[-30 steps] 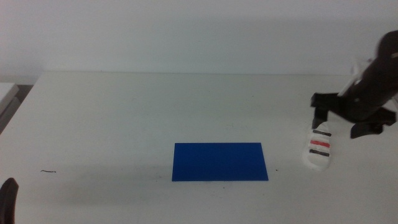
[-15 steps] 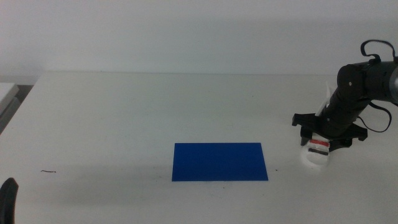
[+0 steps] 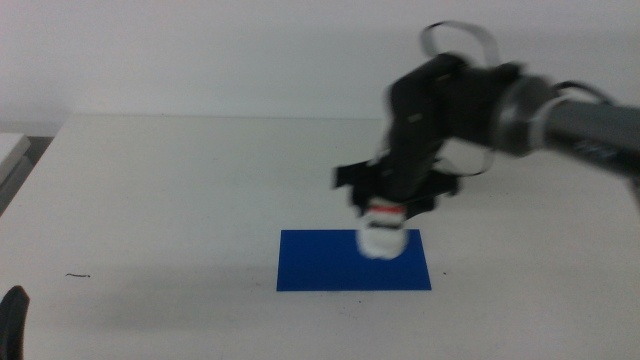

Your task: Use one arm to grab the shoe from the table and place it on the mat.

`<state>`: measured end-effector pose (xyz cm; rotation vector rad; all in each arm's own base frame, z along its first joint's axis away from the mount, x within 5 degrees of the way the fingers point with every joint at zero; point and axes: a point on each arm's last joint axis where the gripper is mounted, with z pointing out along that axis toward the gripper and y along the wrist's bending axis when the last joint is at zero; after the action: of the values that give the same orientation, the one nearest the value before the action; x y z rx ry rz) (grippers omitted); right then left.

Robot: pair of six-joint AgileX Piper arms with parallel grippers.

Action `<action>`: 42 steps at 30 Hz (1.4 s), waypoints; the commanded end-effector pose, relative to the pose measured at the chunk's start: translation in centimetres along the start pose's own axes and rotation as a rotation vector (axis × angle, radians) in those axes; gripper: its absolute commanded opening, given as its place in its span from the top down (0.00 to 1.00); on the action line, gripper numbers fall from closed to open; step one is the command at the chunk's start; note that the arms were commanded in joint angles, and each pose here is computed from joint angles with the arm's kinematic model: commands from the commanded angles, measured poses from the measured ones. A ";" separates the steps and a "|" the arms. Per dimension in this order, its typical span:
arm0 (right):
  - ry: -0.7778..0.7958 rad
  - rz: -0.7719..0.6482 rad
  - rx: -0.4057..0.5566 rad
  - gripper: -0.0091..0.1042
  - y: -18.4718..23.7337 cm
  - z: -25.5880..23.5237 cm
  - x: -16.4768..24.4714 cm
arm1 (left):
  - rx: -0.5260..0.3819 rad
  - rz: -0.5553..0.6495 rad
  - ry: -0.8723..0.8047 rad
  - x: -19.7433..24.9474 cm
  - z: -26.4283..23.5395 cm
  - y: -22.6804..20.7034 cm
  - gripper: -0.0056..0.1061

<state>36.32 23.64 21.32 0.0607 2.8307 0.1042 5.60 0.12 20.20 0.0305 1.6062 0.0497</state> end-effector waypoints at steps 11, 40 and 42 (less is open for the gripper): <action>0.060 -0.037 0.003 0.85 3.1 0.9 1.8 | 0.002 -0.005 -0.008 -0.1 0.0 0.0 0.11; 0.134 1.427 0.051 0.85 3.6 3.2 2.2 | 0.002 -0.005 -0.008 -0.1 0.0 0.0 0.11; 0.135 1.427 0.056 0.85 3.6 3.5 2.2 | 0.002 -0.005 -0.008 -0.1 0.0 0.0 0.11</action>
<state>35.00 27.82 17.52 2.0172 2.3167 0.3169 5.60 0.12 20.20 0.0305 1.6062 0.0497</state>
